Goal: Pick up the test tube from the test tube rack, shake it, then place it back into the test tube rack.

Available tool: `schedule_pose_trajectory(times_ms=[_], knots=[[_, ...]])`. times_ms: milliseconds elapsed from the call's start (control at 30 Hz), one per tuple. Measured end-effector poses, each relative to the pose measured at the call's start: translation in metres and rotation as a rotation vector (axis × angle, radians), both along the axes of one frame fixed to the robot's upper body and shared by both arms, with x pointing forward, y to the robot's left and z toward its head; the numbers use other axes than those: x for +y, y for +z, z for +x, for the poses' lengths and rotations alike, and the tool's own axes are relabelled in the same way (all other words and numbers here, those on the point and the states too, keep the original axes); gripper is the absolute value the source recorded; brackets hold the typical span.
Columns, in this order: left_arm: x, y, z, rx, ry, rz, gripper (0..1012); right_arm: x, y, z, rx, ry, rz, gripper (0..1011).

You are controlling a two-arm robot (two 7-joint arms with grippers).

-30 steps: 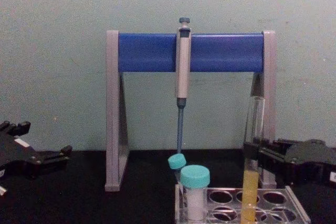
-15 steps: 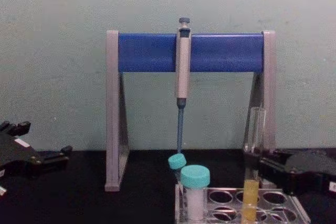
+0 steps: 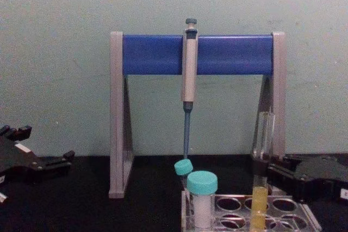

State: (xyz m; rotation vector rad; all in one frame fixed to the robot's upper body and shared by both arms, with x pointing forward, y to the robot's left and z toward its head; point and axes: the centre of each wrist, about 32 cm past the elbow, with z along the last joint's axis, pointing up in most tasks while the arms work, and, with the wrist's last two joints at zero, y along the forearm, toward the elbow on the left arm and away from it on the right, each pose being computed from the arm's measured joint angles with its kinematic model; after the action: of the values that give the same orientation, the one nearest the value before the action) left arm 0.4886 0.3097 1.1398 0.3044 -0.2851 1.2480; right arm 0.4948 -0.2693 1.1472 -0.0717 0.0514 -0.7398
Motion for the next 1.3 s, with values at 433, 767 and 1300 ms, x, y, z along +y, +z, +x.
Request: schedule_pose_trajectory(times_ms=[433,767,1300], knots=[[0.0,0.0,0.0,0.0,0.0,0.0,1010,-0.0001,0.0,0.0,0.002,0.0,0.0,566],[0.0,0.0,0.0,0.0,0.0,0.0,1010,-0.0001,0.0,0.0,0.001,0.001,0.001,868],[0.0,0.0,0.0,0.0,0.0,0.0,1010,-0.0017,0.004,-0.004,-0.019,0.0,-0.007,1000]])
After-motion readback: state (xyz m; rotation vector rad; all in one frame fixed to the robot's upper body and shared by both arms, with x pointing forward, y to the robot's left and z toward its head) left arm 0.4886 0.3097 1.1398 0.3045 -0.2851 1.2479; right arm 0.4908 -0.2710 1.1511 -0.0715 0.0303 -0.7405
